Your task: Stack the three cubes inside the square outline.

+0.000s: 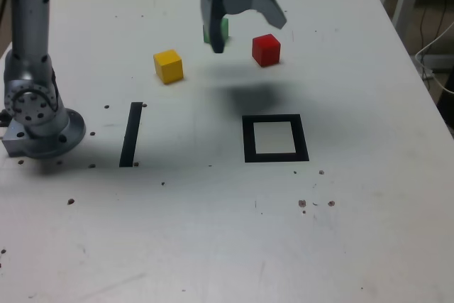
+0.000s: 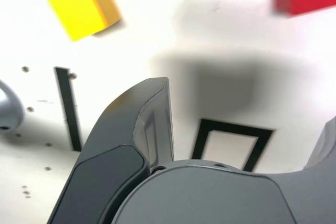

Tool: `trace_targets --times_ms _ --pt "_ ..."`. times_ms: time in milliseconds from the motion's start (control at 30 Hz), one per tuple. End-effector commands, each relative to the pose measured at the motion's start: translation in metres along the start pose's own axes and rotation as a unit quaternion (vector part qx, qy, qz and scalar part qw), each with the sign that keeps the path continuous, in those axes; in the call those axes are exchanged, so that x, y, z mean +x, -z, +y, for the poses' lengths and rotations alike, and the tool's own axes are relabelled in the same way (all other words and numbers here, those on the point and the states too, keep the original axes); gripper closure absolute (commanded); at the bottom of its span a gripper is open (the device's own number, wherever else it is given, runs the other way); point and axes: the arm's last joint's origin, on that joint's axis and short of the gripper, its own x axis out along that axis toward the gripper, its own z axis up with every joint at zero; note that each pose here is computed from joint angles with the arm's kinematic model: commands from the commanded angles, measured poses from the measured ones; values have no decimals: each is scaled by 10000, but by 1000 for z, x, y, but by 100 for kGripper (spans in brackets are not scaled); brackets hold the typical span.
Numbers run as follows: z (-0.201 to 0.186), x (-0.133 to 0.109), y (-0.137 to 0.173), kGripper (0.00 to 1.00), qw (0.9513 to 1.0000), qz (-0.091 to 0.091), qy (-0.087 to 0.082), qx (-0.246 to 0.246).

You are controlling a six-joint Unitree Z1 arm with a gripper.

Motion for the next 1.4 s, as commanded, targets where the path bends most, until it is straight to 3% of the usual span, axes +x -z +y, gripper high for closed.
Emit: trace_targets --times_ms 0,400,933,1200,1367 --pt "6 3 -8 1 10000 41 -4 -63" --pt "40 23 -45 1 9991 190 86 -369" --pt "69 46 -71 1 9981 326 316 -426" --pt "75 57 -81 5 9966 508 557 -347" --pt "78 62 -85 12 9947 657 740 -266"
